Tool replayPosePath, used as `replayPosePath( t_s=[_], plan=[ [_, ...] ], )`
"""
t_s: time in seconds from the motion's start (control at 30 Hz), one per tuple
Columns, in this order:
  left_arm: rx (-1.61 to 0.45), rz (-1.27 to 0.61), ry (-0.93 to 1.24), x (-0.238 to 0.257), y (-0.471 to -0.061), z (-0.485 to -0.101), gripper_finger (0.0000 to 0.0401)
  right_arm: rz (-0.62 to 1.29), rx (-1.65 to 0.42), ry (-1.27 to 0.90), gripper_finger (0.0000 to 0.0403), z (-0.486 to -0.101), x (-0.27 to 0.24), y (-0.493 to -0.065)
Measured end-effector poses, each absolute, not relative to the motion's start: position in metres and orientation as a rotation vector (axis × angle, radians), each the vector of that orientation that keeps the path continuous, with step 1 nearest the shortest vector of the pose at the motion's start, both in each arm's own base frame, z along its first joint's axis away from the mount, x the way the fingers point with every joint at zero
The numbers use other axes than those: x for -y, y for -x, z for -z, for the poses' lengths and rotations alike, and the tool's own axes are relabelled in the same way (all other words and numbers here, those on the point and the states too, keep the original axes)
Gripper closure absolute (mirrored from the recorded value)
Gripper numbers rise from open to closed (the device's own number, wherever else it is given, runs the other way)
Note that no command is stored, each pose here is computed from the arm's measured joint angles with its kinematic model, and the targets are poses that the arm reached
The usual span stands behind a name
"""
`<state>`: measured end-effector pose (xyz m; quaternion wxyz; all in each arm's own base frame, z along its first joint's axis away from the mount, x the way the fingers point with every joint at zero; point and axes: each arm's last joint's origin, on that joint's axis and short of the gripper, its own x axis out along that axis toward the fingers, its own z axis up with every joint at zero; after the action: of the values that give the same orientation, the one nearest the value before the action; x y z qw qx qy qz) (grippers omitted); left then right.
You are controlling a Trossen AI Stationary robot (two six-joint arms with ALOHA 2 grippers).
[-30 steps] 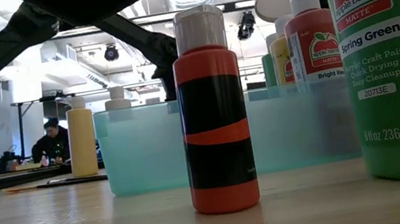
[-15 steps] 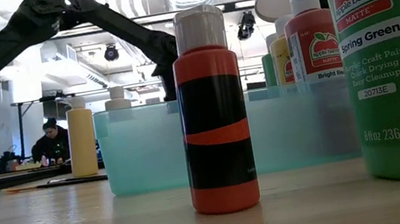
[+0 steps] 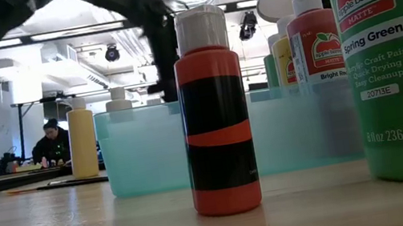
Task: Pick & Place Paint Supplies
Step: Put the gold paintbrush into the yellow cup
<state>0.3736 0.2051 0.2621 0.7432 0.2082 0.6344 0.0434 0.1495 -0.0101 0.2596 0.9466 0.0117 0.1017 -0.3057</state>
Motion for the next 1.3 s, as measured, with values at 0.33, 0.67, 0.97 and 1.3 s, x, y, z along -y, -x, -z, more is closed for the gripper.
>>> replayPosePath(
  t_s=[0.33,0.67,0.97,1.3],
  plan=[
    [-1.22,-0.237,-0.718,-0.148,-0.357,-0.347,0.0401,0.627,-0.19,-0.068,0.0301,-0.26,0.01,-0.149],
    [-1.041,-0.139,-1.053,-0.055,-0.35,-0.396,0.0401,0.61,-0.156,-0.116,0.0311,-0.262,0.01,-0.15],
    [-1.103,-0.051,-1.611,0.01,-0.36,-0.388,0.0401,0.19,-0.016,-0.248,0.034,-0.279,-0.001,-0.158],
    [-0.912,-0.057,-2.065,0.052,-0.383,-0.378,0.0401,0.026,0.001,-0.327,0.0325,-0.282,-0.006,-0.161]
  ],
)
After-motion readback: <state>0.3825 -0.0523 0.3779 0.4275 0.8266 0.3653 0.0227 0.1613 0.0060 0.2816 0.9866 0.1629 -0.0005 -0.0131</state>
